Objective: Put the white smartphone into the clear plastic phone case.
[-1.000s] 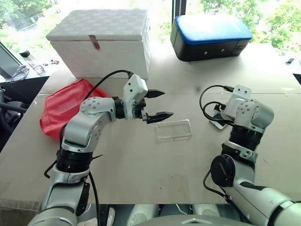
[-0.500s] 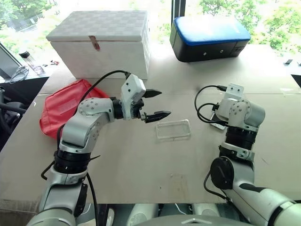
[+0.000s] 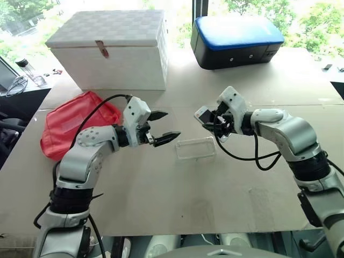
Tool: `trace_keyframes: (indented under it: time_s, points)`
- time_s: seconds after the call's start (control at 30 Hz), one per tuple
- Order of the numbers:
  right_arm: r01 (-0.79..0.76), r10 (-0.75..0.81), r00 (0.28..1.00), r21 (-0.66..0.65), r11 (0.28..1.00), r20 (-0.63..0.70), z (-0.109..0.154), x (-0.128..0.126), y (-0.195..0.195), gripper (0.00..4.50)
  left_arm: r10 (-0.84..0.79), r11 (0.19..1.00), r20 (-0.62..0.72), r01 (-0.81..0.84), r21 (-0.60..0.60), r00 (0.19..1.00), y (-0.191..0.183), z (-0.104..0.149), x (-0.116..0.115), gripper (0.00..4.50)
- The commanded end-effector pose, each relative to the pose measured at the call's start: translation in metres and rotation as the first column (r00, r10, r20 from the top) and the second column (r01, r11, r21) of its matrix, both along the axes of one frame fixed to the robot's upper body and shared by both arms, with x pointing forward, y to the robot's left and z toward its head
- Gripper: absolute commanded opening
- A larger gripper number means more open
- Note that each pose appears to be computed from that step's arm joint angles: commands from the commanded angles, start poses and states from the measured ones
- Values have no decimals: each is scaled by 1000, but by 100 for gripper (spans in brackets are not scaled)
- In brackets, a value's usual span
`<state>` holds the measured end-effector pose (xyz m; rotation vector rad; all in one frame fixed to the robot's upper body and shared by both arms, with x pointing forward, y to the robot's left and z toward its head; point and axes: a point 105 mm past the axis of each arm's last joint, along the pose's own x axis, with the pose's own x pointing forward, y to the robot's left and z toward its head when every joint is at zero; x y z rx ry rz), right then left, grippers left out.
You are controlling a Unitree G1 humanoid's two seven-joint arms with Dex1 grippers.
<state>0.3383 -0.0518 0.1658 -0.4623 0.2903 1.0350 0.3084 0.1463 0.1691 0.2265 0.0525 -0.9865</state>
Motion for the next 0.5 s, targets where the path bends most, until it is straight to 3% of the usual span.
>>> trace_keyframes:
  time_s: [0.03,0.2,0.5]
  points:
    - [-288,307,942,-144,947,138,6,-17,20,276,32,999,110,-32,-9,993,10,12,-9,450]
    - [-439,497,851,-292,850,169,-5,-18,23,276,55,998,103,-56,7,993,21,2,-21,450]
    - [-530,592,803,-376,760,64,-12,-18,4,276,94,995,85,-95,3,992,29,-5,-33,450]
